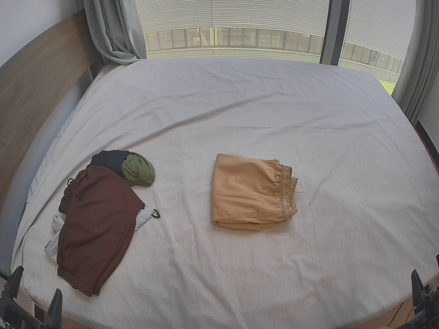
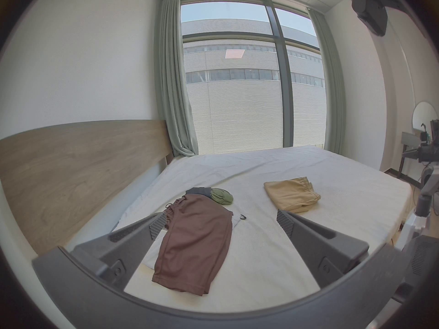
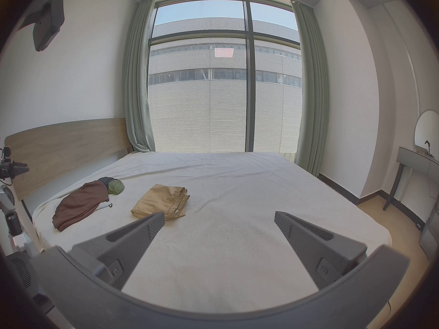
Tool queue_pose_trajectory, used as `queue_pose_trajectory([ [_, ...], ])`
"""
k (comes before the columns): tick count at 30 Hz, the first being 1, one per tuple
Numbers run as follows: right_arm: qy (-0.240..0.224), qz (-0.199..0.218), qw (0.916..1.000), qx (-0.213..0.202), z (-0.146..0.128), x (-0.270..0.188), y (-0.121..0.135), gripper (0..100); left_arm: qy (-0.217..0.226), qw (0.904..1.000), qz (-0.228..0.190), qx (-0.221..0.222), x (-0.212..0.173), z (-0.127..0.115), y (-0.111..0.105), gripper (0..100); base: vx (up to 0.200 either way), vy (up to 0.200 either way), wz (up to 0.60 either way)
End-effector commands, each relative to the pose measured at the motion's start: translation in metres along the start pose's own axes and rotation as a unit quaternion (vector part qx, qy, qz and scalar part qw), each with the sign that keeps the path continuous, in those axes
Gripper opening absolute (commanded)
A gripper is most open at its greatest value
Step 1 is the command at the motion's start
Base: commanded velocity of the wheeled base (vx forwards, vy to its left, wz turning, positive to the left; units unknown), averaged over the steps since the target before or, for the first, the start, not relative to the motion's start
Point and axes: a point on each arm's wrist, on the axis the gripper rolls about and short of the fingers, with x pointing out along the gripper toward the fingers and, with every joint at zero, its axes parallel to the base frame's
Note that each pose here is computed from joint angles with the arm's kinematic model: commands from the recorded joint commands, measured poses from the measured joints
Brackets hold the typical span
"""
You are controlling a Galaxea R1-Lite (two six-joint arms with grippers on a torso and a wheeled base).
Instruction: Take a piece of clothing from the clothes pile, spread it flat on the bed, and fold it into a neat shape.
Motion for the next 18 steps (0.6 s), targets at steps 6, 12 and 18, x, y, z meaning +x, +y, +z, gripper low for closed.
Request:
queue_pose_trajectory([
  [6, 0.001, 0.000, 1.0000, 0.000, -0.0049, 0.0001, 0.0000, 100, 0.000, 0.9958, -0.089, 0.020, 0.0007, -0.0049, -0.0039, 100, 0.000, 0.000, 0.00],
  [12, 0.002, 0.002, 1.0000, -0.004, -0.0050, 0.0001, 0.0000, 100, -0.020, 0.9881, -0.151, 0.018, -0.0042, -0.0060, 0.0012, 100, 0.000, 0.000, 0.00],
  [18, 0.002, 0.008, 0.9999, -0.013, -0.0048, -0.0001, 0.0003, 100, -0.041, 0.9938, -0.103, -0.004, -0.0081, -0.0072, 0.0031, 100, 0.000, 0.000, 0.00],
])
